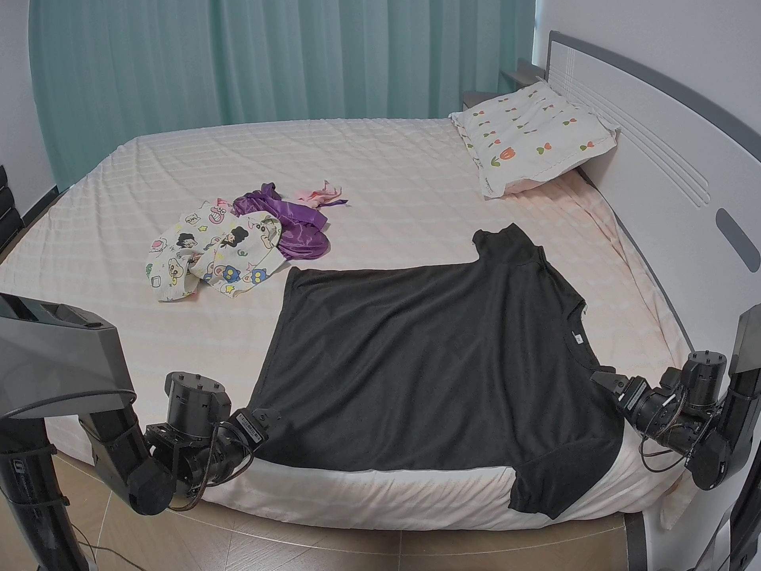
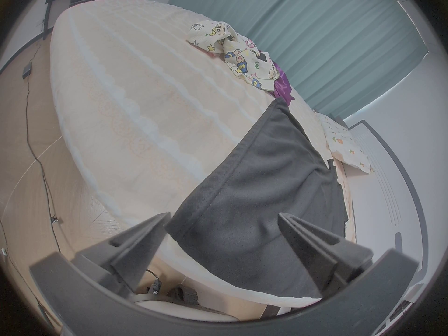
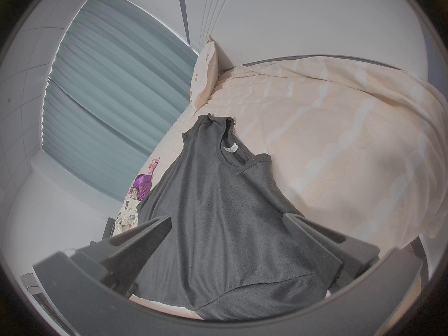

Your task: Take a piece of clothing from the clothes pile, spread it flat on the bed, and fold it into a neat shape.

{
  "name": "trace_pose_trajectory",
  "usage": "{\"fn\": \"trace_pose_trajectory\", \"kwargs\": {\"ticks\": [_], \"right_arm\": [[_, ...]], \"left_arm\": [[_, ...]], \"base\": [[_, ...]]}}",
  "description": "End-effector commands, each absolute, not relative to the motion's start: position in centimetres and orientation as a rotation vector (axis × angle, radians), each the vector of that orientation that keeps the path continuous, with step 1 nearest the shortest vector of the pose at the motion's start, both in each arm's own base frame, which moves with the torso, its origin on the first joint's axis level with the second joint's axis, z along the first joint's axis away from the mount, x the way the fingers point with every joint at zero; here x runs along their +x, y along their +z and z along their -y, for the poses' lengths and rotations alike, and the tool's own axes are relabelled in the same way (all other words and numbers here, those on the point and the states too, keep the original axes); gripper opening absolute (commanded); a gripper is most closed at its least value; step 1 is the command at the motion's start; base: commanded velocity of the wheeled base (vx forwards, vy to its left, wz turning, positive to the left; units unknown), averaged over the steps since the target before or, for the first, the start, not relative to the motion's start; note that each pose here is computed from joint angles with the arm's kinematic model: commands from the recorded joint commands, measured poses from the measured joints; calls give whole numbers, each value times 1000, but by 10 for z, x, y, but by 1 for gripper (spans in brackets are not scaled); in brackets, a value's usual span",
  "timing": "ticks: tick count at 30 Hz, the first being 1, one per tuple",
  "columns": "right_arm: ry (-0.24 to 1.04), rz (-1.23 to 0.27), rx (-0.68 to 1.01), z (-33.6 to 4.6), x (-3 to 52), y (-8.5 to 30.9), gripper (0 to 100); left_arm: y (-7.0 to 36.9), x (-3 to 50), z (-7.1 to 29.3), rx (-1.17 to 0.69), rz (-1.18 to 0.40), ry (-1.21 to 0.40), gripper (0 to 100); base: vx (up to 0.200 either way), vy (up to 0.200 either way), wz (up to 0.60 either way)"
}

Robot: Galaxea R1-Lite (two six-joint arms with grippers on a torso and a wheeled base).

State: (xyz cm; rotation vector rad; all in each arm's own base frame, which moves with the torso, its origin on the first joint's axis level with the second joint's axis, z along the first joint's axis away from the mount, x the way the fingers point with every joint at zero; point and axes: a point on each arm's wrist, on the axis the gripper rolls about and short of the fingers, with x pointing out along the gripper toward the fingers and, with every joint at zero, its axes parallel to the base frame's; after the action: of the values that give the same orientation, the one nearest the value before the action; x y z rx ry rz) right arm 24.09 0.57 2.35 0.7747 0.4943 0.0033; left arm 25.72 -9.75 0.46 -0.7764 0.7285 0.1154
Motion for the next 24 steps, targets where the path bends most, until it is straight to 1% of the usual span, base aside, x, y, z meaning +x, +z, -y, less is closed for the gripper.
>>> {"fn": "trace_pose_trajectory", "kwargs": {"ticks": [1, 6, 10, 12, 16, 24], "right_arm": [[3, -492, 772, -5, 240, 23, 100], [3, -502, 733, -1, 235, 23, 100], [-5, -520, 697, 3, 232, 19, 100], [-11, -542, 686, 9, 232, 14, 100], [-14, -588, 671, 13, 232, 2, 100], [-12, -603, 674, 14, 232, -2, 100]], "left_arm": [[3, 256, 98, -772, -734, 116, 0], [1, 249, 95, -756, -752, 136, 0], [6, 249, 93, -762, -730, 138, 0], [13, 250, 90, -775, -694, 148, 0], [13, 253, 86, -785, -663, 176, 0], [16, 257, 81, -814, -625, 181, 0]], "base": [[0, 0, 0], [0, 0, 0], [0, 0, 0], [0, 0, 0], [0, 0, 0], [0, 0, 0]]}}
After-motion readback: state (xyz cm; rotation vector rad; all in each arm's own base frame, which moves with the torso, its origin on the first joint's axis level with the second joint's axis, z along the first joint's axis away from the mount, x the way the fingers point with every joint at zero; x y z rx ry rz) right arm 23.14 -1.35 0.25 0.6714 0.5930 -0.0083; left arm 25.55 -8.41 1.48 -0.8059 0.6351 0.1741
